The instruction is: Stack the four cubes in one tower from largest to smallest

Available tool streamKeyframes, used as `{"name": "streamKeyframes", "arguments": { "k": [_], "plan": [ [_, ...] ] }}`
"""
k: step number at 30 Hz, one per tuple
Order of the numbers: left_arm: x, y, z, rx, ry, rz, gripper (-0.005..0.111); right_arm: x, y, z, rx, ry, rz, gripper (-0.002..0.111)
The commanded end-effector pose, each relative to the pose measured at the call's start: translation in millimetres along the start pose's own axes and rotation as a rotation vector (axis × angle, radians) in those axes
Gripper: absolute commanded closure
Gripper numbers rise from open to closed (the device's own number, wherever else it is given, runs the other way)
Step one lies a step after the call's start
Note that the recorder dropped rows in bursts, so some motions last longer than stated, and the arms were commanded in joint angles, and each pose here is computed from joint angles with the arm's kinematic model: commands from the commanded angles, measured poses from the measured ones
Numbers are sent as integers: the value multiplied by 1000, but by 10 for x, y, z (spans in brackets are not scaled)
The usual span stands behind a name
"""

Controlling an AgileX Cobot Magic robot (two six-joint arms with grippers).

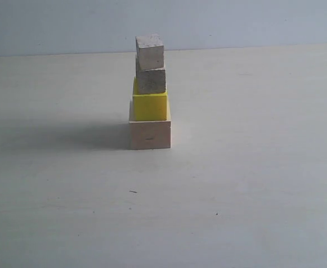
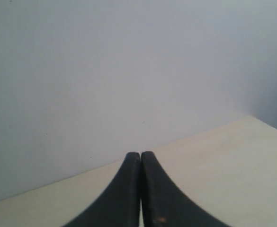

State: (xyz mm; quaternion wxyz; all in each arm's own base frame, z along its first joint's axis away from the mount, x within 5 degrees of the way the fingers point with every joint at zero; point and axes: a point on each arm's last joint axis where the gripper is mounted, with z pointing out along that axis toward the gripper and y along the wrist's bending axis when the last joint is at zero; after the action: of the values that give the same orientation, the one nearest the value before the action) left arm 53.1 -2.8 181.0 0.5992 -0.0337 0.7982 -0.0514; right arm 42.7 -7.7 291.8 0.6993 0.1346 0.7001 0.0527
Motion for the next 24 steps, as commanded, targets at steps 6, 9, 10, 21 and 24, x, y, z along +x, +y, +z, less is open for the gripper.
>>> {"name": "streamKeyframes", "arguments": {
  "k": [6,9,10,21,24],
  "plan": [
    [6,-1,0,2,-4,-3,107,386,-51,31,-53,6,4,108],
    [6,-1,0,2,-4,-3,107,636,-105,81,-65,40,12,108],
    [6,-1,0,2,-4,-3,107,698,-114,95,-77,56,3,108],
    [6,-1,0,2,-4,-3,107,1016,-171,129,-116,187,-169,108],
    [6,-1,0,2,-4,-3,107,1016,-171,129,-117,187,-179,108]
  ]
}}
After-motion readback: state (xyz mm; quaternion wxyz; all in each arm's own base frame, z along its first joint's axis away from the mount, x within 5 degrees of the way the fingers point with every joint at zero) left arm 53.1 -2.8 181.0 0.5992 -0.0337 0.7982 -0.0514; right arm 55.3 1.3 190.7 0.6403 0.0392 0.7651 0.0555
